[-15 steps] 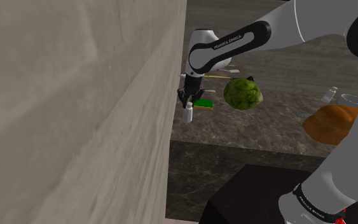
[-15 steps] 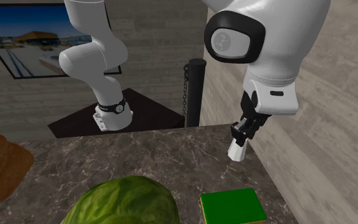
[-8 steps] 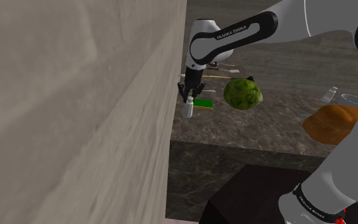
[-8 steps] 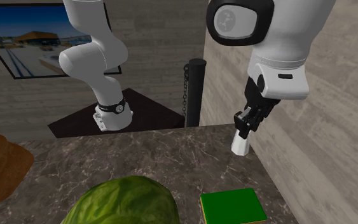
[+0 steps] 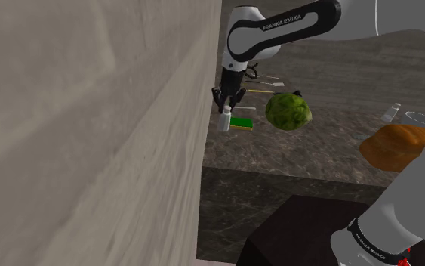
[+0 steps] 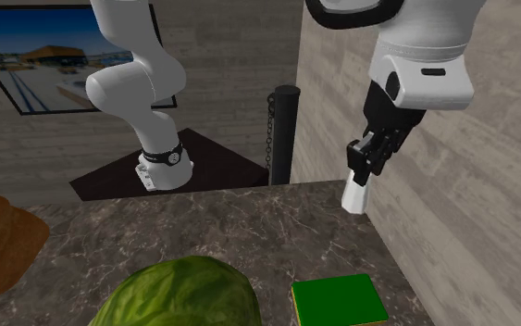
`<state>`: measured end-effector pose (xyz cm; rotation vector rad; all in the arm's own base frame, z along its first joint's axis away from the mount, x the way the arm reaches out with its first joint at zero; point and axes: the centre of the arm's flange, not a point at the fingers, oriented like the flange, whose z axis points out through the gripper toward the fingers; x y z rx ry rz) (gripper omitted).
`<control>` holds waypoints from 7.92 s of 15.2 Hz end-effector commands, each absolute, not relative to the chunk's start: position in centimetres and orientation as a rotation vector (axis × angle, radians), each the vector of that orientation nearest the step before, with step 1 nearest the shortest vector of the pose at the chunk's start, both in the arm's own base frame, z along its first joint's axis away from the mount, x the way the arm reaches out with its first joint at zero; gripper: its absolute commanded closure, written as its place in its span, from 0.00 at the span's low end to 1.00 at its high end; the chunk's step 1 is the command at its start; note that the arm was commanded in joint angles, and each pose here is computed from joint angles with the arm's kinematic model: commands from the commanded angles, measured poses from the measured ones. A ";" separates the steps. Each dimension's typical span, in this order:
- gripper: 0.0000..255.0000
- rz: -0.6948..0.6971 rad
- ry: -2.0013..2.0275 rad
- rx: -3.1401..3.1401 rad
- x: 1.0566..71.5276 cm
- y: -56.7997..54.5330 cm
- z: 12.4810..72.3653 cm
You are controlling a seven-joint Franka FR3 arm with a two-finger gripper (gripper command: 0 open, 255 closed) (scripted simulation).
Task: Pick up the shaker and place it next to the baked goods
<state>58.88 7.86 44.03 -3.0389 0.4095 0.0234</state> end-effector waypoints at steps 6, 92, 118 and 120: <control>1.00 0.024 0.410 -3.039 58.8 7.9 47.9; 1.00 0.024 0.410 -3.039 21.4 -42.8 53.1; 1.00 0.024 0.410 -3.039 21.4 -42.8 39.3; 1.00 0.024 0.410 -3.039 21.4 -42.8 38.3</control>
